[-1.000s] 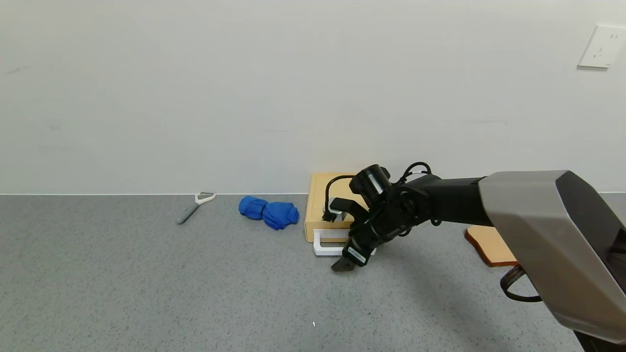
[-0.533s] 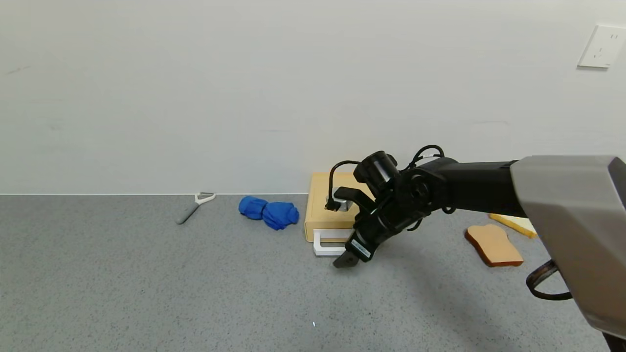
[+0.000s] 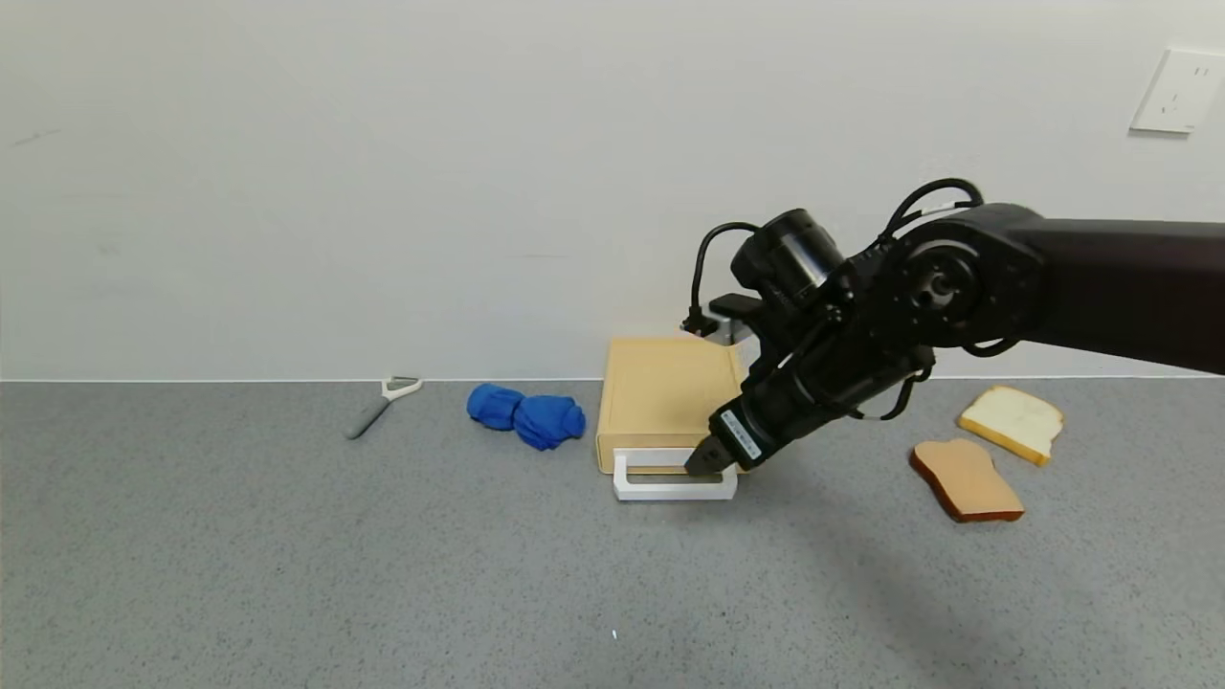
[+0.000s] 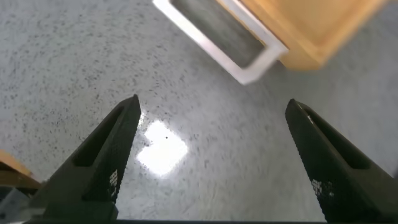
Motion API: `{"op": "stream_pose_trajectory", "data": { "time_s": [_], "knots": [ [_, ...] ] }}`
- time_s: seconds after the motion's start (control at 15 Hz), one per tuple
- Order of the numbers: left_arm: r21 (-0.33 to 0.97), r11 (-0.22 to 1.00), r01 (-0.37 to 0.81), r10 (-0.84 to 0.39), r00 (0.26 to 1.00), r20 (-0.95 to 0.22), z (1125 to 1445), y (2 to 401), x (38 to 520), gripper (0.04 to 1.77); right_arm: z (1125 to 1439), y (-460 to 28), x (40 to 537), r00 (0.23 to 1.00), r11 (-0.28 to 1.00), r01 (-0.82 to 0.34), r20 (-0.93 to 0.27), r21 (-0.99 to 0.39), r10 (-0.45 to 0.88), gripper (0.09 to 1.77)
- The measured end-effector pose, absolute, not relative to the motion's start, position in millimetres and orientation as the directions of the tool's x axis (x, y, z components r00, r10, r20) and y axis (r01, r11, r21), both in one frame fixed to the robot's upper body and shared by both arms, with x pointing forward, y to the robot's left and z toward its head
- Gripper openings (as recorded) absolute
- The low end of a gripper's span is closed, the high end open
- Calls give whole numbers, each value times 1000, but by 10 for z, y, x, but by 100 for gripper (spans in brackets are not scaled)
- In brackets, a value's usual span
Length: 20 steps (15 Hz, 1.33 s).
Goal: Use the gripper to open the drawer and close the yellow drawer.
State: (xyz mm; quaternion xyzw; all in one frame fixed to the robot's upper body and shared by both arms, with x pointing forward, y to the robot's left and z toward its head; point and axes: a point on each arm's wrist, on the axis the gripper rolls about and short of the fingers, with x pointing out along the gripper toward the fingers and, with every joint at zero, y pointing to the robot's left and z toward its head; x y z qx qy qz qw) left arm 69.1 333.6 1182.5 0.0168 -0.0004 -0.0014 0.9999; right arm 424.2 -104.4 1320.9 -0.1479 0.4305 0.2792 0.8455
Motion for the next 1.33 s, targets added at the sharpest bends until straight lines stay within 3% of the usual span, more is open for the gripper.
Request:
{"op": "stream_pose_trajectory", "data": {
  "time_s": [0.33,0.67,1.07,1.33],
  "knots": [
    [33,999,3,-3,1000,1,11825,3336,691,172,13456,-1425,3937,525,875,-485,-794,18,307,171],
    [34,999,3,-3,1000,1,11825,3336,691,172,13483,-1699,3686,651,887,-459,-666,38,365,171],
    [33,999,3,-3,1000,1,11825,3336,691,172,13613,-2154,3010,724,895,-445,-570,44,388,171],
    [34,999,3,-3,1000,1,11825,3336,691,172,13627,-2485,2527,808,929,-369,-489,14,328,171]
  ]
}}
